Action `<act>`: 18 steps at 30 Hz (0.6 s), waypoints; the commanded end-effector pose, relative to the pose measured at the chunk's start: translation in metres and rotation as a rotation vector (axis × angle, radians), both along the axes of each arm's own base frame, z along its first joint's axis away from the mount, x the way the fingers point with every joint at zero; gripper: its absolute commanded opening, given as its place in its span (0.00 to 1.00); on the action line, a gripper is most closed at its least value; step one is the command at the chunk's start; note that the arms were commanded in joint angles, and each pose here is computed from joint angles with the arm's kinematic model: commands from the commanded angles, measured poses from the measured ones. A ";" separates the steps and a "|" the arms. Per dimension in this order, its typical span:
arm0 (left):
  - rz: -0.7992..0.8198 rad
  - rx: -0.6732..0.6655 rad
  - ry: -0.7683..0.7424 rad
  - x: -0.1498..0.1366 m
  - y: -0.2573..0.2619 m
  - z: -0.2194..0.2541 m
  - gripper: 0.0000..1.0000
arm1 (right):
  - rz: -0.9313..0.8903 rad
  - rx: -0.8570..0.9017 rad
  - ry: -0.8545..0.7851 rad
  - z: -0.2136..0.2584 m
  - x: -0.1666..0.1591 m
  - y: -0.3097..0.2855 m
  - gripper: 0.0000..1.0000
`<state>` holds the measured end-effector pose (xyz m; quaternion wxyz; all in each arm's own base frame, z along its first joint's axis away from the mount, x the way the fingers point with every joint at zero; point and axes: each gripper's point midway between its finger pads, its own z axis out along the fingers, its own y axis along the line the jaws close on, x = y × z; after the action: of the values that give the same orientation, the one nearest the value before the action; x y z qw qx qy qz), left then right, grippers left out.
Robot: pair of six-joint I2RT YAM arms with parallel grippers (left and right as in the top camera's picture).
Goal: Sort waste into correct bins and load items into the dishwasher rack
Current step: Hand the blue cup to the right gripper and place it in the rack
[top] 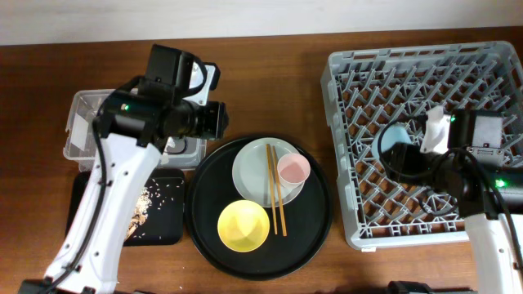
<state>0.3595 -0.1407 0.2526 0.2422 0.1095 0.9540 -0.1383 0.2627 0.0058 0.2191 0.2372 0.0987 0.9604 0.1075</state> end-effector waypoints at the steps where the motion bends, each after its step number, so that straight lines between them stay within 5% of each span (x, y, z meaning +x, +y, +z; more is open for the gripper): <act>1: 0.183 0.076 -0.008 0.015 0.031 -0.007 0.51 | -0.018 -0.044 0.109 -0.017 -0.009 -0.010 0.48; 7: 0.299 0.078 0.016 0.019 0.060 -0.010 0.52 | 0.010 -0.014 0.382 -0.064 -0.025 -0.007 0.42; 12: 0.299 0.081 0.023 0.017 0.060 -0.011 0.53 | 0.010 -0.009 0.417 -0.084 -0.031 -0.006 0.44; 18: 0.298 0.085 0.033 0.015 0.061 -0.012 0.53 | 0.011 -0.007 0.429 -0.091 -0.034 -0.006 0.79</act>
<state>0.3762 -0.0844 0.2430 0.2434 -0.0171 0.9673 -0.0692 0.2297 0.0023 0.1292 0.0293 0.1094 0.9898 0.0862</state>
